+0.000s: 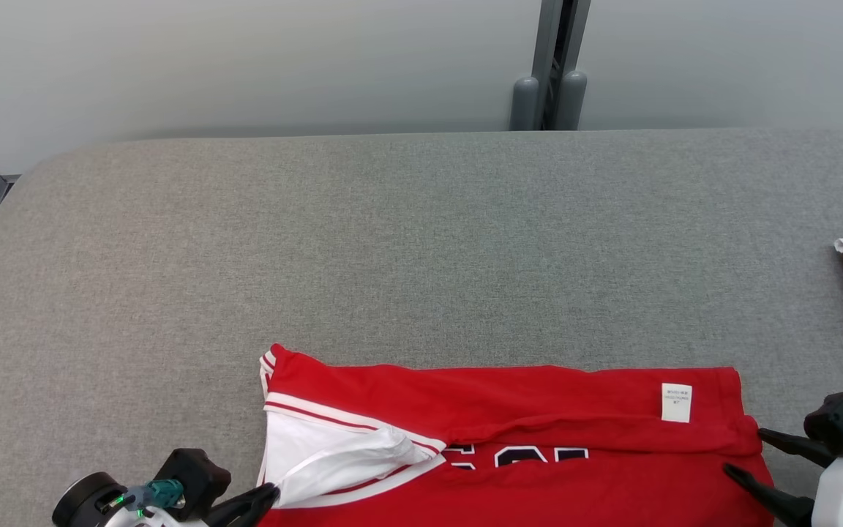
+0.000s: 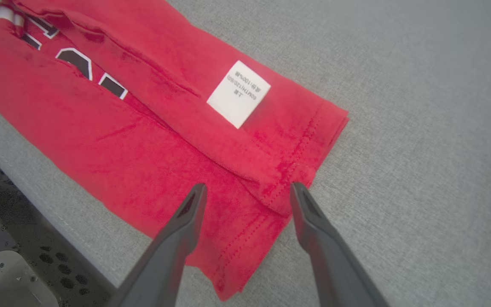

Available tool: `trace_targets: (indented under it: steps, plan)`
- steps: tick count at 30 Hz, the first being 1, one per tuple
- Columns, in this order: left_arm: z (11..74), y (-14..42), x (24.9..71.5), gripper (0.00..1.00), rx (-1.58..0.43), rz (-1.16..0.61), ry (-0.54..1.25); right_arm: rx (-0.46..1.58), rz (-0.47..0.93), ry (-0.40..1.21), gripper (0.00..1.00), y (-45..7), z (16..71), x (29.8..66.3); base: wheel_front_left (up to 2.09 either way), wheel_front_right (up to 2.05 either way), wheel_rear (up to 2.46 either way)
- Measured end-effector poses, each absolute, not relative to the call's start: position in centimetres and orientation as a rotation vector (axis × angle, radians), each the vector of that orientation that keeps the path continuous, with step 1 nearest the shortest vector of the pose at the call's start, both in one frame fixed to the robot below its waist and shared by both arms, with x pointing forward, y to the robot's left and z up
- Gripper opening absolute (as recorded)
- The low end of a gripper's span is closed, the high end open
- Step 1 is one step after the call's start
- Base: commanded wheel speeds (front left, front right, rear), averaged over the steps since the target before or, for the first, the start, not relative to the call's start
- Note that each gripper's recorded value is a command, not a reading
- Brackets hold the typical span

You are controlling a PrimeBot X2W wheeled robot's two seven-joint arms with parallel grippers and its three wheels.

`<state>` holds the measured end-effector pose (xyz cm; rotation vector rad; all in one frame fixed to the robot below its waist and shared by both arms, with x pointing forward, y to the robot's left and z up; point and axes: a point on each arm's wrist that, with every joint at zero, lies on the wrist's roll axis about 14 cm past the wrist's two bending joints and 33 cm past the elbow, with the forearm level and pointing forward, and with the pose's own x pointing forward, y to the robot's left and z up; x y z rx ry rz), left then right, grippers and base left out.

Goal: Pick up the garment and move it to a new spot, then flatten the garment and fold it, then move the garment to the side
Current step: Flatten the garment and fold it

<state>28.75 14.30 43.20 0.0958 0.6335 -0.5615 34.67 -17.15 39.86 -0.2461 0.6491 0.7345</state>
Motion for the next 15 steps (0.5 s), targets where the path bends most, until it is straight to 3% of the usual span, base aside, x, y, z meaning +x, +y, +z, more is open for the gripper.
trace_targets:
  steps: [3,4,5,6,7,15]
  plan:
    - [43.0,14.5,28.6,0.0,0.109,-0.56,0.642,-0.245,0.715,0.664,1.0,-18.1,40.3,34.5,0.0,0.0,0.0]
    - [42.9,14.5,28.5,0.11,0.107,-0.562,0.652,-0.235,0.7,0.668,1.0,-18.5,40.4,34.5,0.0,0.0,0.0]
    - [42.7,14.4,28.3,0.27,0.098,-0.566,0.664,-0.224,0.687,0.669,1.0,-18.7,40.5,34.6,0.0,0.0,0.0]
    - [42.5,14.3,28.0,0.55,0.094,-0.569,0.674,-0.213,0.676,0.658,1.0,-18.8,40.8,34.9,0.0,0.0,0.0]
    - [42.6,14.2,28.0,1.0,0.087,-0.569,0.673,-0.199,0.663,0.645,1.0,-18.9,41.1,35.2,0.0,0.0,0.0]
    - [44.3,14.6,29.5,1.0,0.056,-0.518,0.586,-0.081,0.579,0.48,1.0,-18.7,43.8,38.3,0.0,0.0,0.0]
